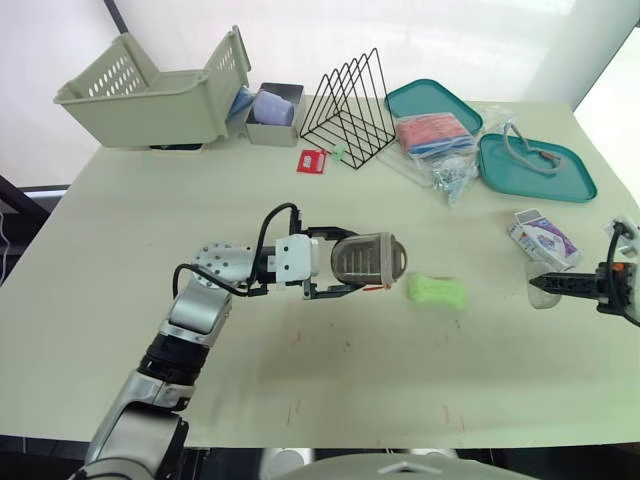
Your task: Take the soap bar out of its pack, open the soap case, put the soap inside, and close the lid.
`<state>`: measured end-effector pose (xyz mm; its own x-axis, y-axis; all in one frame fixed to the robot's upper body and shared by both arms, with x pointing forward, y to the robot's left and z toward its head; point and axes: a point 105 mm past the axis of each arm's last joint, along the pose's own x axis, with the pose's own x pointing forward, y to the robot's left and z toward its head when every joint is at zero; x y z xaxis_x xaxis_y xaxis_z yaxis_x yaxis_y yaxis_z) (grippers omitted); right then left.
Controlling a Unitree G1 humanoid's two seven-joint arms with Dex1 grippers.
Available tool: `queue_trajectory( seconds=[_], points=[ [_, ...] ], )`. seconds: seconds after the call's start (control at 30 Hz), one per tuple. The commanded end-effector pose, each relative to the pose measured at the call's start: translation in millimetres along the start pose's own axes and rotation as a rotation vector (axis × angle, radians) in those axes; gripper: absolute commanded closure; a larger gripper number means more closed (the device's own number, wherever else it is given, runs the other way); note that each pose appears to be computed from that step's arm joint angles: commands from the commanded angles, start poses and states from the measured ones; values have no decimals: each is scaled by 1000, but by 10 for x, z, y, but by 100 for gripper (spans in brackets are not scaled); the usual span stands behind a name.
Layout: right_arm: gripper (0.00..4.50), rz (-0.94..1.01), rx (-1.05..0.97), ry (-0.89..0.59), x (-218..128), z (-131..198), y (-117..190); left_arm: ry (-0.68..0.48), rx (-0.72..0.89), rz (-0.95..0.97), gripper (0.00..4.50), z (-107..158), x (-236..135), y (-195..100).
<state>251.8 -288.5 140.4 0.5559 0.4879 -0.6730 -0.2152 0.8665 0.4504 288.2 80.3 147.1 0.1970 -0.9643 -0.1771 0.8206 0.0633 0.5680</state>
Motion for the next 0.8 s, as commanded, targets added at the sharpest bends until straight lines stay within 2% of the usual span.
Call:
queue_trajectory(
  seconds=[0.03,0.4,0.8],
  points=[
    [248,-60,-49,-20,52,83,-49,-28,14,5,105,73,18,19],
    [248,-139,-131,-13,332,145,-88,-25,7,10,105,72,11,18],
    [248,-59,-89,-35,563,292,138,-25,-4,15,105,69,24,1]
  ],
)
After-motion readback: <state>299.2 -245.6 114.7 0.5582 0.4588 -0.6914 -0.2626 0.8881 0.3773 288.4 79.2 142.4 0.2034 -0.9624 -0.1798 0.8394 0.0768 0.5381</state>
